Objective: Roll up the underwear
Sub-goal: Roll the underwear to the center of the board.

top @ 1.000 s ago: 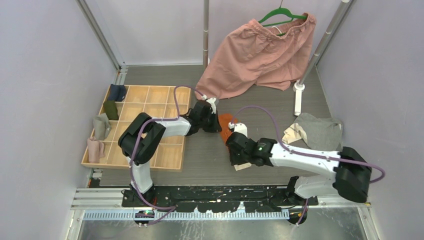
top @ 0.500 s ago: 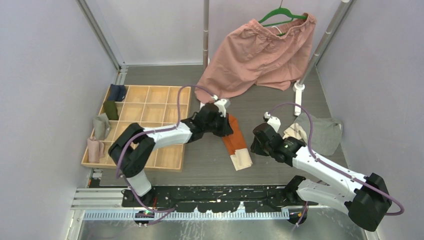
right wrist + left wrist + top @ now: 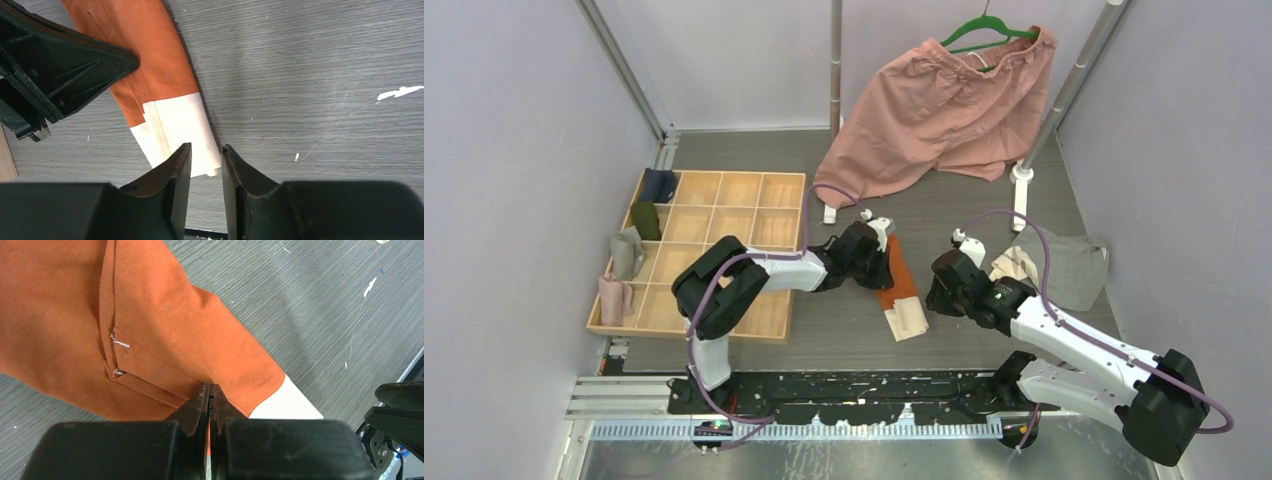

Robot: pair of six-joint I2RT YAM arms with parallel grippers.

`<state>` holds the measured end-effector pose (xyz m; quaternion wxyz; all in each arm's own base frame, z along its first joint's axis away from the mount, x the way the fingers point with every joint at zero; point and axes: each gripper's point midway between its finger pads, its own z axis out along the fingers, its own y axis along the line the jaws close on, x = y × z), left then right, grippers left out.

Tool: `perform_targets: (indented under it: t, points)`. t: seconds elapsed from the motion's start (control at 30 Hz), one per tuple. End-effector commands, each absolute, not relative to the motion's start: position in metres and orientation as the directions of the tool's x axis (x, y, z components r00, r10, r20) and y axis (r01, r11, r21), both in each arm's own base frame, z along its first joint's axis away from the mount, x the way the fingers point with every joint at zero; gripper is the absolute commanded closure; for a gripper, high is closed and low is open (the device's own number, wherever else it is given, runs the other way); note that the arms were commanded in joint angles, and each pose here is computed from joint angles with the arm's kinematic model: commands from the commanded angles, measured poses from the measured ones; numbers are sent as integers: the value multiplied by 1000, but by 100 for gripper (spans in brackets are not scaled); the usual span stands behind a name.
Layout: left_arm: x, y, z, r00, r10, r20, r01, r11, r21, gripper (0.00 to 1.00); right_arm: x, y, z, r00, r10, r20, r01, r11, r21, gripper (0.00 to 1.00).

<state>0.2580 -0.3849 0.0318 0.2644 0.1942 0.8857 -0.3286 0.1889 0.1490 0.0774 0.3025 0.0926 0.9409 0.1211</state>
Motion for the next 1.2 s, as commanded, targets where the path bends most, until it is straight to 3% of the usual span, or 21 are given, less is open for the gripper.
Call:
perform_targets:
  t: [0.0,0.37,0.77,0.93,1.07,1.17]
  points:
    - [263,-374,30,-762,187,-620,527,735,-426,99,192,152,80,-792,266,-550,108,947,302,66]
    - [236,-328,6,-746,327,-581,574,757,-311,99,186,160,75,-822,229,-521,62,946,317,62]
    - [218,-304,25,-725,328,-606,589,751,-298,99,177,188,76,-854,154,-498,-83,903,421,50]
    - [223,-304,51,-708,293,-643,585,753,-301,98,190,198,97,-804,201,-560,-118,869,481,43]
    - [224,-307,79,-687,239,-686,584,743,-327,88,207,195,122,-725,241,-645,-137,867,478,40]
    - [223,-310,99,-672,203,-713,594,723,-354,81,226,180,142,-616,302,-727,-107,883,457,33]
